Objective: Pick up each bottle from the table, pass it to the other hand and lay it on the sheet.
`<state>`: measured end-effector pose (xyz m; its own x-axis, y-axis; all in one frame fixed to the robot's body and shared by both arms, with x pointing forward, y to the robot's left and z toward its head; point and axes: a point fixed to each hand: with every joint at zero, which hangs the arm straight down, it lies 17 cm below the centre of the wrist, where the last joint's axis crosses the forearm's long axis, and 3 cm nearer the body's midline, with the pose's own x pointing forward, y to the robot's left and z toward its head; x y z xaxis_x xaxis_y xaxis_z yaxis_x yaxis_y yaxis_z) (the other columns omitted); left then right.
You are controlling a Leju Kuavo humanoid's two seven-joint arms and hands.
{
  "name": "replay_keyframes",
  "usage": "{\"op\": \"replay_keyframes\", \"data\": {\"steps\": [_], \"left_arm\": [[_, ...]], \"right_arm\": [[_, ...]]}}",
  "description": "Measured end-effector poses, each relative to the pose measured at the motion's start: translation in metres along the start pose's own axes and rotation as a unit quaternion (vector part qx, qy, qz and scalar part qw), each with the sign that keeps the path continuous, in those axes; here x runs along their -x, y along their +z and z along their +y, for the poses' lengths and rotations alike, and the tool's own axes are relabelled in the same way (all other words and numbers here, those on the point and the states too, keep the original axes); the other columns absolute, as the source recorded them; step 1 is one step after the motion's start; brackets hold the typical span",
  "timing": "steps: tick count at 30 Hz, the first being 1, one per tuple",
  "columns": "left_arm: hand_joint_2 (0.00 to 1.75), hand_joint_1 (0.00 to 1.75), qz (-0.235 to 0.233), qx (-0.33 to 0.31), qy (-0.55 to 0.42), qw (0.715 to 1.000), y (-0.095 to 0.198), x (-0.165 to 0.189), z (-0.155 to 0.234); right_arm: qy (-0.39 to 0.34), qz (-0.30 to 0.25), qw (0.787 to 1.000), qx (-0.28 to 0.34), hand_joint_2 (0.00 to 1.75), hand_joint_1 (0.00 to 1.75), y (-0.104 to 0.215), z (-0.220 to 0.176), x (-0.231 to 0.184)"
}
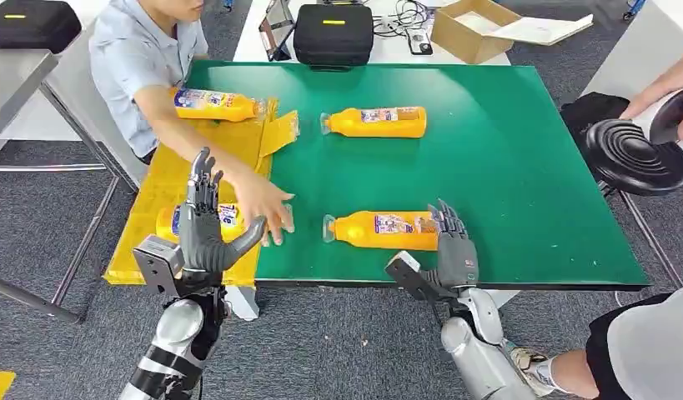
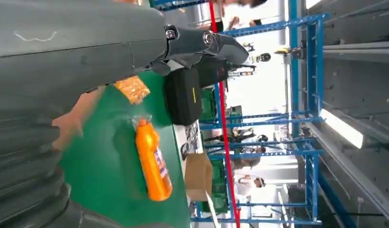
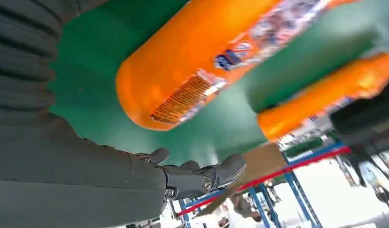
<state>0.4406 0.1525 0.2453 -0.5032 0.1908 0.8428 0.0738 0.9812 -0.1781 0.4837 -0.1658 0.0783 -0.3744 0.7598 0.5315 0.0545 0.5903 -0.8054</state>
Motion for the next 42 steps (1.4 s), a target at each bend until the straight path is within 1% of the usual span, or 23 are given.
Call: {"op": "replay_keyframes", "data": {"steps": [2, 7, 14, 19, 24, 31, 42], "left_arm": [[1.75, 0.00, 0.005, 0.009, 0.003, 1.000, 0.002, 0.003, -0.008], [1.75, 0.00, 0.014, 0.024, 0.012, 1.000, 0.006, 0.007, -0.023], [1.75, 0.00, 0.013, 0.038, 0.039, 0.998, 0.001, 0.001, -0.042], [1.75, 0.00, 0.012, 0.042, 0.043, 0.998, -0.001, 0.000, -0.047], [1.75, 0.00, 0.022, 0.049, 0.049, 0.997, -0.001, 0.004, -0.053], [1.75, 0.00, 0.045, 0.068, 0.064, 0.995, -0.001, 0.015, -0.068], [1.75, 0.00, 0.052, 0.073, 0.070, 0.994, -0.003, 0.019, -0.073]], "right_arm": [[0.009, 0.007, 1.000, -0.024, 1.75, 0.00, -0.002, 0.008, 0.009], [0.021, 0.018, 0.999, -0.046, 1.75, 0.00, -0.008, 0.013, 0.020], [0.078, 0.032, 0.992, -0.092, 1.75, 0.00, -0.021, 0.022, 0.031], [0.089, 0.035, 0.990, -0.102, 1.75, 0.00, -0.024, 0.023, 0.036], [0.098, 0.064, 0.984, -0.134, 1.75, 0.00, -0.024, 0.030, 0.050], [0.128, 0.106, 0.973, -0.159, 1.75, 0.00, -0.022, 0.027, 0.077], [0.138, 0.121, 0.967, -0.177, 1.75, 0.00, -0.016, 0.030, 0.089]]}}
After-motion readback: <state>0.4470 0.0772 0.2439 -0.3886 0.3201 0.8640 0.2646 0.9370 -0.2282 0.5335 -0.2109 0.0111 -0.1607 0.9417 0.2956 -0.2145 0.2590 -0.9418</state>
